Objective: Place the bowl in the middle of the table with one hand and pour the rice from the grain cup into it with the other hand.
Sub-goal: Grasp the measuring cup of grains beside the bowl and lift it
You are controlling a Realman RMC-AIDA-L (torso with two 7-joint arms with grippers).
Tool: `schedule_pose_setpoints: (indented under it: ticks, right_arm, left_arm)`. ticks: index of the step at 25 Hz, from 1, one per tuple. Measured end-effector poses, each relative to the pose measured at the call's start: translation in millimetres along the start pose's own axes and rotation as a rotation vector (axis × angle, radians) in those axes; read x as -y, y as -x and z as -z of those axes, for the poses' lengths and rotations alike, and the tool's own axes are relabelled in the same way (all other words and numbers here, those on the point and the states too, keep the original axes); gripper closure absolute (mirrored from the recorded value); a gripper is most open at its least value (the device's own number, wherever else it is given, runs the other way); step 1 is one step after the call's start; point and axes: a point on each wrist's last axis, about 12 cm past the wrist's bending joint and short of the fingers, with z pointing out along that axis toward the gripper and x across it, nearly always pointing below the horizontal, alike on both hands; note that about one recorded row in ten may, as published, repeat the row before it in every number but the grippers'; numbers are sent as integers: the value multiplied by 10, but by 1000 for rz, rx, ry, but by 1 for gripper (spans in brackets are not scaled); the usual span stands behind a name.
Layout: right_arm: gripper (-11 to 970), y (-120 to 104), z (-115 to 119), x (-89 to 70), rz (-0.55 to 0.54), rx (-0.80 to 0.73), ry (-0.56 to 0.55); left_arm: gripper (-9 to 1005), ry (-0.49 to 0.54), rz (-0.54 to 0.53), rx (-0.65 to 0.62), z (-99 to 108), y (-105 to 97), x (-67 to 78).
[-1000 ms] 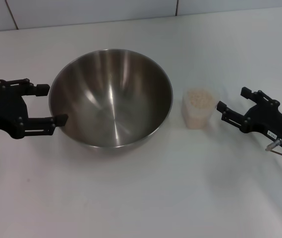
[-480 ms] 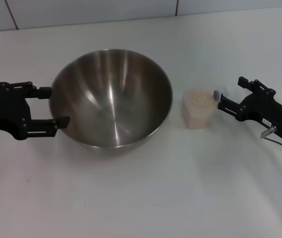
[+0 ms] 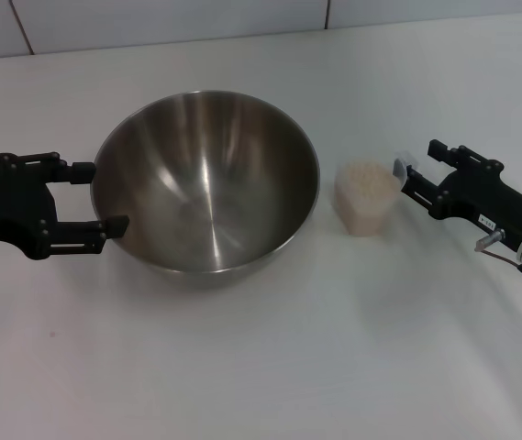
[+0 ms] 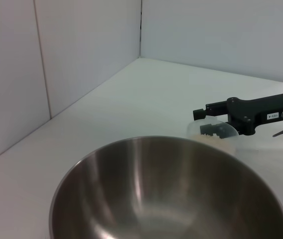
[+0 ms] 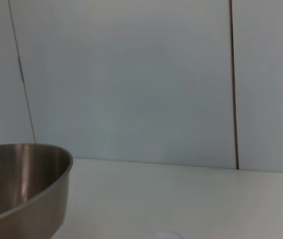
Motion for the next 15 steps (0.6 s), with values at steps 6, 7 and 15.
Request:
schedule_pose_setpoints:
  ticks: [6, 7, 15]
  right_arm:
    - [410, 0, -15, -23, 15, 12, -9]
    - [450, 3, -21, -27, 17, 14, -9]
    - [783, 29, -45, -35, 26, 26, -1]
  left_arm:
    - [194, -3, -5, -1, -8, 12, 3]
    - [194, -4, -8, -2, -10, 20, 4]
    - [194, -5, -10, -3, -10, 33, 1]
